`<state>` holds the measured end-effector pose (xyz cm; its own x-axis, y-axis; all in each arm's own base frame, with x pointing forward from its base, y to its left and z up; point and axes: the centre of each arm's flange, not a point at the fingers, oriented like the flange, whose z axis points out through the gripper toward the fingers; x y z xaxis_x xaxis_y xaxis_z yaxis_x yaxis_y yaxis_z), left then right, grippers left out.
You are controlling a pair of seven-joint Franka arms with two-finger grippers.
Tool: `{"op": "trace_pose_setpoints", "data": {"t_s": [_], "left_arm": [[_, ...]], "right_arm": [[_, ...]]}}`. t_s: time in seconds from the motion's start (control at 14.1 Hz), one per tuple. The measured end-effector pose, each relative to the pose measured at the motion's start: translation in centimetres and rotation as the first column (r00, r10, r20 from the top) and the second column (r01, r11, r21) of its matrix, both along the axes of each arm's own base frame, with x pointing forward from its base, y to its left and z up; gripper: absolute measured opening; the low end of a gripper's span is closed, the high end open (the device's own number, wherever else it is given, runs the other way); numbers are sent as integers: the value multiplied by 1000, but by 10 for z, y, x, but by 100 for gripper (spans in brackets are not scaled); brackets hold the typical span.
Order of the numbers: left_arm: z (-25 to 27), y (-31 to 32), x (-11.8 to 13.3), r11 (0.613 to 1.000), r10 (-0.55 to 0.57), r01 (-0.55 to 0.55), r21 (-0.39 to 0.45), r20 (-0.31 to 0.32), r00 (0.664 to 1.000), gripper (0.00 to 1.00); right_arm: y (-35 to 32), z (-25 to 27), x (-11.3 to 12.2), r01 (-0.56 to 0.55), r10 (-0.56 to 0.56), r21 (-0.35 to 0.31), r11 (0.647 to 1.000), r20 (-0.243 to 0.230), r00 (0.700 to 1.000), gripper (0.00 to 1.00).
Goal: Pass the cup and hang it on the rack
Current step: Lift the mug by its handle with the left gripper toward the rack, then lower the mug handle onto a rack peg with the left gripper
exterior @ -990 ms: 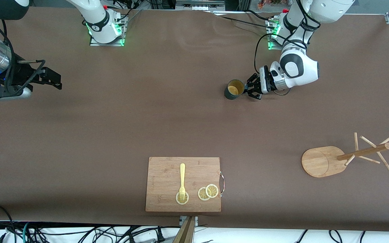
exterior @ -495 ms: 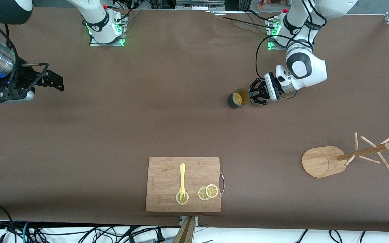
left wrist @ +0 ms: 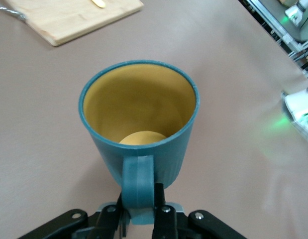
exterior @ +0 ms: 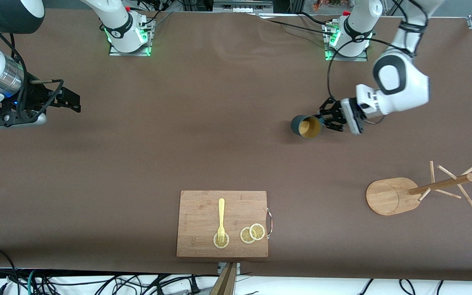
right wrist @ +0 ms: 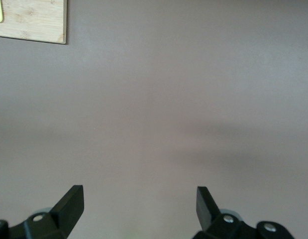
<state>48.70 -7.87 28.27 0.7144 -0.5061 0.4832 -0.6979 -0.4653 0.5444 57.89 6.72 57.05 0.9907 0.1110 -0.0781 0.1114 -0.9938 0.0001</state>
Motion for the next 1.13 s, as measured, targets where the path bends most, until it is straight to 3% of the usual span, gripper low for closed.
{"op": "trace_pose_setpoints", "data": {"t_s": [0.28, 0.49, 0.78, 1.13], "left_arm": [[55, 68, 32, 993, 116, -117, 4, -181, 977, 21], [78, 109, 38, 969, 230, -247, -10, -331, 915, 21], [95, 169, 43, 917, 351, -399, 14, -504, 789, 21], [97, 221, 48, 820, 435, -572, 27, -679, 592, 21]], "right_arm": [[0, 0, 0, 0, 0, 0, 1000, 0, 1000, 100], [0, 0, 0, 0, 0, 0, 1000, 0, 1000, 100], [0, 0, 0, 0, 0, 0, 1000, 0, 1000, 100], [0, 0, 0, -1, 1, 0, 1000, 0, 1000, 100]]}}
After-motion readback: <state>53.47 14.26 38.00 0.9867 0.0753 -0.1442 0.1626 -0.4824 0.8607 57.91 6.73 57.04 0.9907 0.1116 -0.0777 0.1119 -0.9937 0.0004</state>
